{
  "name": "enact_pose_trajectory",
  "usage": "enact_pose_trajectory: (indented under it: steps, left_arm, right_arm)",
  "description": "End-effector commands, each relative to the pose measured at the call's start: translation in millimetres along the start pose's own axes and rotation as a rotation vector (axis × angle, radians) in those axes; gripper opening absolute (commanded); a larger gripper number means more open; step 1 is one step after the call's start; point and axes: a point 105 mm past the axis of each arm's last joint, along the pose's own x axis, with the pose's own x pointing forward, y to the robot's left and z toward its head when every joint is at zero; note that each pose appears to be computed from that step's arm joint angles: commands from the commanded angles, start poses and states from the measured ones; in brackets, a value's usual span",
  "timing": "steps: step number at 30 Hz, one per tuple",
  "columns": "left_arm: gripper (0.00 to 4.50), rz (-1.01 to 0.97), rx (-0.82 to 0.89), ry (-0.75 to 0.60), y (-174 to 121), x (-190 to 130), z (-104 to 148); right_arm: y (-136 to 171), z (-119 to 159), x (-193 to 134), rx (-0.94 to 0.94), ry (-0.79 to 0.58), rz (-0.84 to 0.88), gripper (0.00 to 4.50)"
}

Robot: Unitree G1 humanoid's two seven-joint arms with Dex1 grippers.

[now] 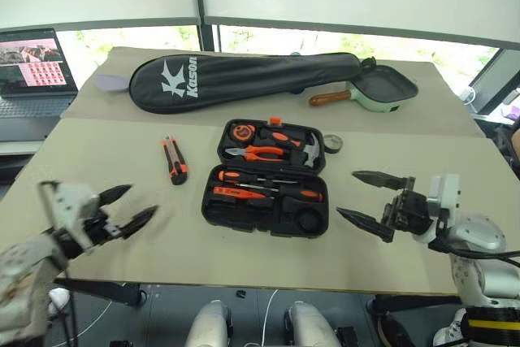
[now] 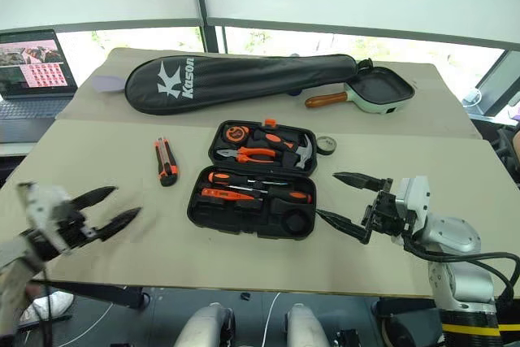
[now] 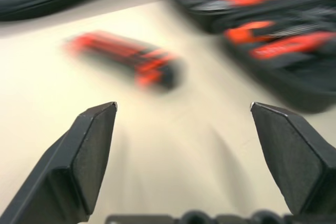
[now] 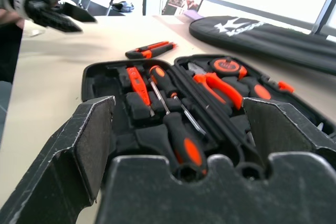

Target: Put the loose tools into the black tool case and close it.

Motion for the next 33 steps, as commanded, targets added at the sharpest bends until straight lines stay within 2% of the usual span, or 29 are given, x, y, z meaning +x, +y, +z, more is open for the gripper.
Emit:
enact_pose_trajectory:
  steps: [1,4,5,8,12,17,25,33]
  left_arm:
    - [4.41,0.119,-0.060,-0.014,0.6,-18.8,0.3]
    - [4.41,0.152,-0.090,-0.010,-5.3,-11.8,4.2]
    - [4.41,0.186,-0.167,0.036,-5.3,-6.9,1.0]
    - [4.41,0.114,-0.167,0.105,-23.5,20.1,17.3]
    - [4.41,0.167,-0.272,0.062,-28.1,62.9,47.4]
    - [4.41,0.272,-0.277,0.171,-35.9,114.6,39.6]
    - [4.41,0.298,-0.247,0.209,-40.7,154.1,24.9]
    - [4.41,0.256,-0.282,0.180,-53.9,190.1,25.1]
  right_arm:
    - [-3.3,6.2,3.5,-0.038,-0.038,-0.012,4.50]
    - [-1.8,7.8,7.6,-0.027,-0.054,0.003,4.50]
    - [-1.4,8.7,8.5,-0.026,-0.058,0.010,4.50]
    - [-4.4,12.5,11.1,-0.029,-0.064,0.018,4.50]
    - [-6.8,16.2,15.2,-0.038,-0.072,0.039,4.50]
    - [-7.5,23.2,26.4,-0.054,-0.103,0.064,4.50]
    - [-4.2,26.5,31.8,-0.049,-0.118,0.072,4.50]
    - [-1.8,23.2,32.3,-0.038,-0.114,0.066,4.50]
